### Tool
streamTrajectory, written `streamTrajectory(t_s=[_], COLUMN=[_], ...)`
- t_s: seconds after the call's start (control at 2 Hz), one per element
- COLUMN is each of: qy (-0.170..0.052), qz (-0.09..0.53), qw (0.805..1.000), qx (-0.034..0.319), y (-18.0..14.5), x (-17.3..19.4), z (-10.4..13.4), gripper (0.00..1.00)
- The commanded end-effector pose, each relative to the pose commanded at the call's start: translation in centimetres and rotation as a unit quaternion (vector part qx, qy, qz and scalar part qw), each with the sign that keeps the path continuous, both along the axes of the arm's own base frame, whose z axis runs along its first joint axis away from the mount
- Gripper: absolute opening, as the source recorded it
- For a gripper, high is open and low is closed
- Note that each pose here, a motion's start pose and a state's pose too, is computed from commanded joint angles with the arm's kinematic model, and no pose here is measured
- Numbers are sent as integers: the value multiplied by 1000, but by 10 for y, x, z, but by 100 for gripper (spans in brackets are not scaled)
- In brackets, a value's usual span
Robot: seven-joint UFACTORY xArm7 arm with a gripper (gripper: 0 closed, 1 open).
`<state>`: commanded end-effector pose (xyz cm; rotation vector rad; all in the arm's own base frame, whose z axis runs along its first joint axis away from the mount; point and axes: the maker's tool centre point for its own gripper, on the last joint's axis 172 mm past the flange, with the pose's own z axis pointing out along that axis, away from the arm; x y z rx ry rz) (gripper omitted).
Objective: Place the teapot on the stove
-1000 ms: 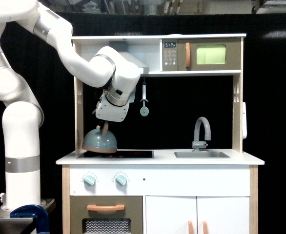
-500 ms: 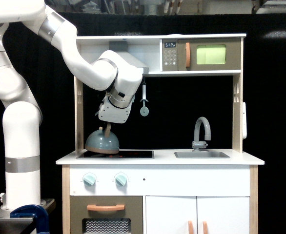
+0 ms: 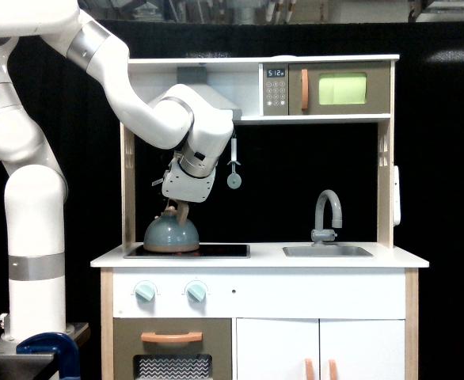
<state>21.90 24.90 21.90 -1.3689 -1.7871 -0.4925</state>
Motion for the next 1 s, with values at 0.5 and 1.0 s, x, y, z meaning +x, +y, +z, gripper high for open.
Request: streamTrajectory(t_s=[0.5,1.0], qy=[0,0], qz=[0,0], qw=[1000,1000], qx=[0,0], y=[-27,-124], x=[5,28], z=[31,83], gripper=[100,100])
